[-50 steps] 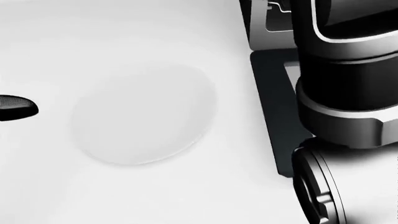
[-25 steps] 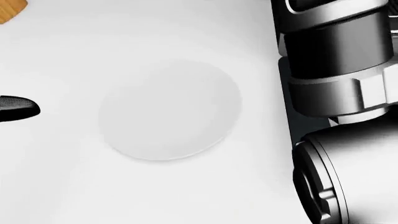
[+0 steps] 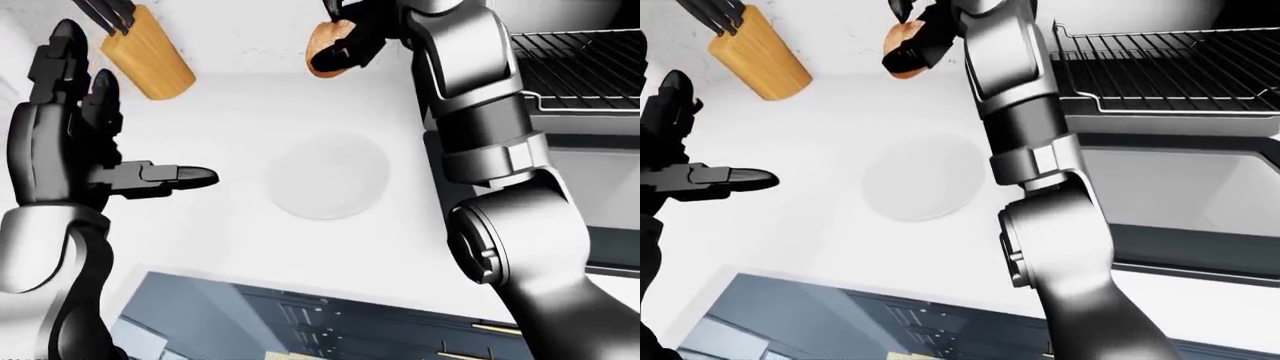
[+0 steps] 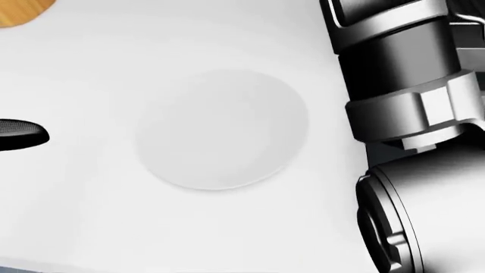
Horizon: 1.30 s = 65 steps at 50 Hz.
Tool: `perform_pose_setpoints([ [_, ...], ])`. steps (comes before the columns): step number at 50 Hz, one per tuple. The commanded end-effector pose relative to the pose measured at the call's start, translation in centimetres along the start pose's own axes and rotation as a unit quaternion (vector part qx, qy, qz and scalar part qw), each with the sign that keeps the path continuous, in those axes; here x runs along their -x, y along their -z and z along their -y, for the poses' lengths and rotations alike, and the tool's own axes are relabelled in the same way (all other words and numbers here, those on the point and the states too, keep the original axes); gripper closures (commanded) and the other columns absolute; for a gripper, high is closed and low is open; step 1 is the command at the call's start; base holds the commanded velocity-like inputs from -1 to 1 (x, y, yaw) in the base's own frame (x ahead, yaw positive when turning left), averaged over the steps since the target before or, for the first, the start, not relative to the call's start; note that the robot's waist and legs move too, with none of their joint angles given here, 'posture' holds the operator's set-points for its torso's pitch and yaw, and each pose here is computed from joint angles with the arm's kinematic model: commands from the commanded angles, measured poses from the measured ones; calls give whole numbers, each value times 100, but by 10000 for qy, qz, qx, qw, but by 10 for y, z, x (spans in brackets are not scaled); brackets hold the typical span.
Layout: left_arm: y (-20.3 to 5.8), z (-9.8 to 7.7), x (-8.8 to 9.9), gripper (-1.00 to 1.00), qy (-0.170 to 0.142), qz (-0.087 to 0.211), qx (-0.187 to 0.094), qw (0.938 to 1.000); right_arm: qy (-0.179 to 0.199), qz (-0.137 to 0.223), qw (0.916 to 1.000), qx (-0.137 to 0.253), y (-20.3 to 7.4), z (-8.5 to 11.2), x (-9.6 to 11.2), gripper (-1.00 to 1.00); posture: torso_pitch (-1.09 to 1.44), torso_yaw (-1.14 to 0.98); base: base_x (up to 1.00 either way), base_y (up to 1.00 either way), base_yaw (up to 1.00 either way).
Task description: Pick the bread from the top rack and place it on the plate on the counter.
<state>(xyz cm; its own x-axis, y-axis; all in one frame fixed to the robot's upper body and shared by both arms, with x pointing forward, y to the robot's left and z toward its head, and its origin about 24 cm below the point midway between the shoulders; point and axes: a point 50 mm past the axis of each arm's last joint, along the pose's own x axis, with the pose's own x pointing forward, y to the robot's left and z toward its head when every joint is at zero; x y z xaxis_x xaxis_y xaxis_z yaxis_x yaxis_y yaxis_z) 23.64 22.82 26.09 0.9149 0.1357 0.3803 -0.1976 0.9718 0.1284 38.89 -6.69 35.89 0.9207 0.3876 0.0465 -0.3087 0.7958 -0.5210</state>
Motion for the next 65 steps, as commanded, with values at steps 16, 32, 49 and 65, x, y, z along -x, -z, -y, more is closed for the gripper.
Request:
perform_pose_setpoints([
  [16,-12,-1,-2,-100,-62,370,-61,9993,-90,-110,9991,397,16,-1,-13,100,0,41,0,0,0],
  [32,-10,-1,-1,-100,-60,357,-71,9993,-408,-373,9976,415,39,-15,-7,100,0,41,0,0,0],
  [49,-7,-2,1,-100,-76,323,-72,9994,-749,-586,9945,438,56,-31,-2,100,0,41,0,0,0],
  [65,-10,-2,-2,-100,-68,348,-97,9993,-955,-718,9921,388,69,-45,-1,100,0,41,0,0,0],
])
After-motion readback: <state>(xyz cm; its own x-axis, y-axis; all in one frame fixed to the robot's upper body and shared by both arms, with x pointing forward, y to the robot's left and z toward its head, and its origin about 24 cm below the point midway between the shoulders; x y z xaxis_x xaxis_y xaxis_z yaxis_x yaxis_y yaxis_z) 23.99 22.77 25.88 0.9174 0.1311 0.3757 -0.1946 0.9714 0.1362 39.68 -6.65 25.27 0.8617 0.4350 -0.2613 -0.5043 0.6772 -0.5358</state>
